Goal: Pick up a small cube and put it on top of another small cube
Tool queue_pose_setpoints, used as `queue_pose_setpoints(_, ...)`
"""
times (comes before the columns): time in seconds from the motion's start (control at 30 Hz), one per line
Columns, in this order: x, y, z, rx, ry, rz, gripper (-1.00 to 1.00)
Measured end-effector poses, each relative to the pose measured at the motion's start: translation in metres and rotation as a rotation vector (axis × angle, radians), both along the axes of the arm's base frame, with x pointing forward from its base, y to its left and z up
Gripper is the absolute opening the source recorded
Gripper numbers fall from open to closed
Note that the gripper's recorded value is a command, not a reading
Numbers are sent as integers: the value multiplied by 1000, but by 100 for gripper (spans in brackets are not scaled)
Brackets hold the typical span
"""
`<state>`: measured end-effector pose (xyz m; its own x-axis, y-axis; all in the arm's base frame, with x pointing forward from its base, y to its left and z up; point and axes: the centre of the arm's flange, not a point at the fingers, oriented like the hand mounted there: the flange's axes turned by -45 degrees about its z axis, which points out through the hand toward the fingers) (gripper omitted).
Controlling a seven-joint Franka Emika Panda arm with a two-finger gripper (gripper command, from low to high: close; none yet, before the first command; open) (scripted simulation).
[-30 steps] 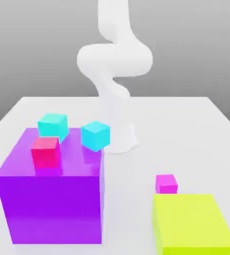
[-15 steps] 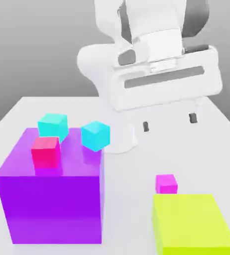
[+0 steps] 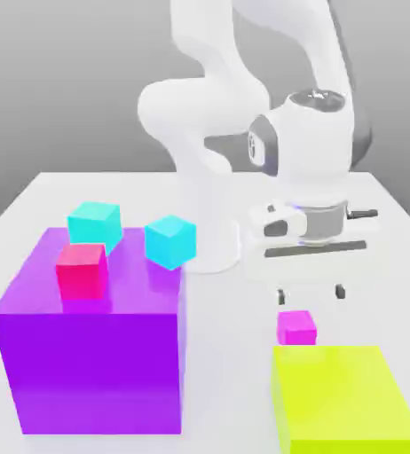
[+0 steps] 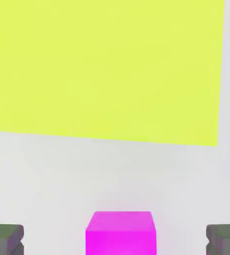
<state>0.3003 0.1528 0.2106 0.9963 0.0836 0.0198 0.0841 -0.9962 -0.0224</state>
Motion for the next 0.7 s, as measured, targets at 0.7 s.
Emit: queue_pose_setpoints(0.7,8,7,-35,-7,7,15,0)
